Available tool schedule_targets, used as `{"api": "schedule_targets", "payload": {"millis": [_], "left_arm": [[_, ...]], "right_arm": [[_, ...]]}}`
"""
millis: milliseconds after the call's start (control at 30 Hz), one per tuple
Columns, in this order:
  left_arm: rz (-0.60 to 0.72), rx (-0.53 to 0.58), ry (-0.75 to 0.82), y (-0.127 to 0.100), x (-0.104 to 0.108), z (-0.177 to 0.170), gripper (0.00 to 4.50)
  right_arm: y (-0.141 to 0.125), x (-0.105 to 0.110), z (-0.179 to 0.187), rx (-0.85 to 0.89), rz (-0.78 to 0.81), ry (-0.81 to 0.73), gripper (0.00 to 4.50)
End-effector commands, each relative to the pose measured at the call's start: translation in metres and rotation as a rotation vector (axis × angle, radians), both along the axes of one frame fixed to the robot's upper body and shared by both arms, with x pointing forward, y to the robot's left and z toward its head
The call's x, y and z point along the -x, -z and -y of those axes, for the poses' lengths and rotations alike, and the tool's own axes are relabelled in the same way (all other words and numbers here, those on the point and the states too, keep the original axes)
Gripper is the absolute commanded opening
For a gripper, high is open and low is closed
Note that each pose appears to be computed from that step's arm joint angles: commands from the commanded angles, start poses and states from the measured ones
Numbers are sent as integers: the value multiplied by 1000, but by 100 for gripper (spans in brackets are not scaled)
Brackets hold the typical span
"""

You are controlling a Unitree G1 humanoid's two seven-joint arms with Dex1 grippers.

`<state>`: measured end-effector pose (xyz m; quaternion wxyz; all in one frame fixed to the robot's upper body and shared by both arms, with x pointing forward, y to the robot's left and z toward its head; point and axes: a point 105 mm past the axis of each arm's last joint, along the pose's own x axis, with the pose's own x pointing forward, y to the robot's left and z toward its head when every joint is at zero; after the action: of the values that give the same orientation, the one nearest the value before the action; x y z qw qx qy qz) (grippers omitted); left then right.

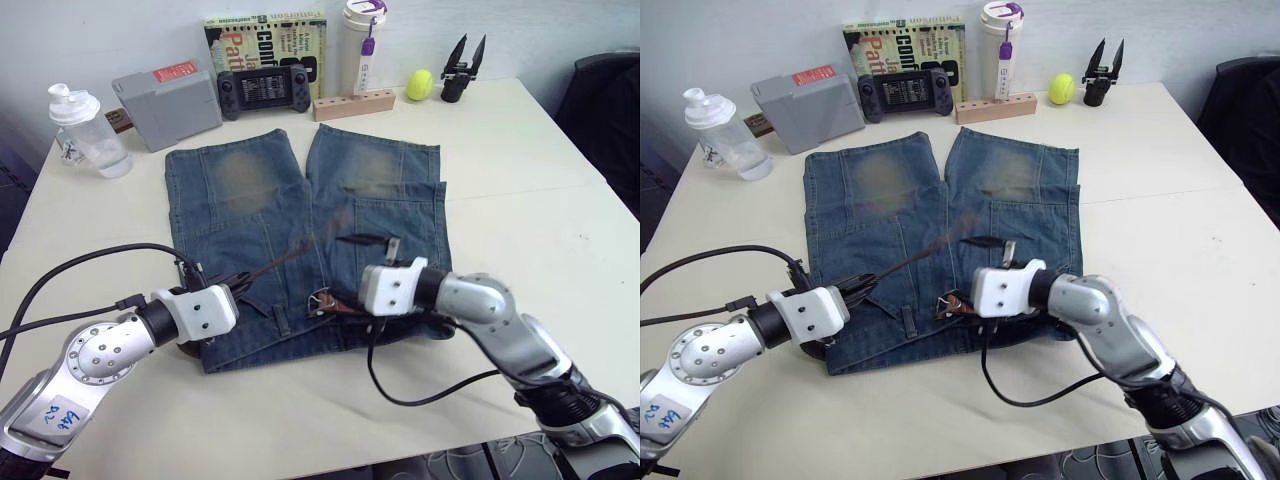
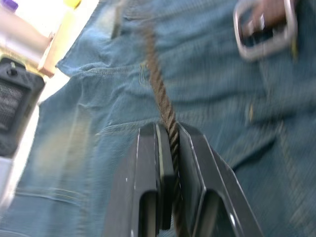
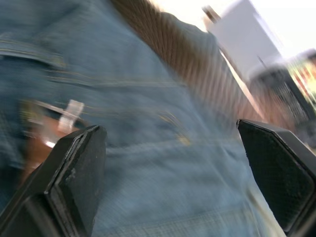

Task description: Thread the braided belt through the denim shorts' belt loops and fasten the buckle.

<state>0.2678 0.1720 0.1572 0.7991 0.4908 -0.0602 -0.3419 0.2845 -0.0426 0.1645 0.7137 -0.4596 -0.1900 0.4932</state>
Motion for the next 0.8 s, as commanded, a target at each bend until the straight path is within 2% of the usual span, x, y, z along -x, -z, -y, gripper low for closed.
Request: {"api": "schedule_targets", "payload": {"millis": [33, 167, 367, 733, 767, 800], "left_arm": [[41, -9, 23, -5, 0, 1, 58], [58, -7, 35, -5, 1, 4, 58], [78, 55, 11, -9, 1, 1, 58], [149, 115, 32, -15, 13, -3, 58], [152, 115, 32, -15, 13, -4, 54], [159, 112, 34, -16, 13, -4, 54]], "right_arm": [[-2, 4, -9, 11, 71, -32, 450], [0, 0, -11, -2, 67, -9, 450], [6, -6, -2, -17, 11, 66, 450], [5, -14, 12, -90, -106, 170, 450], [5, -14, 12, -90, -110, 171, 396], [6, -14, 11, -93, -120, 168, 371]]}}
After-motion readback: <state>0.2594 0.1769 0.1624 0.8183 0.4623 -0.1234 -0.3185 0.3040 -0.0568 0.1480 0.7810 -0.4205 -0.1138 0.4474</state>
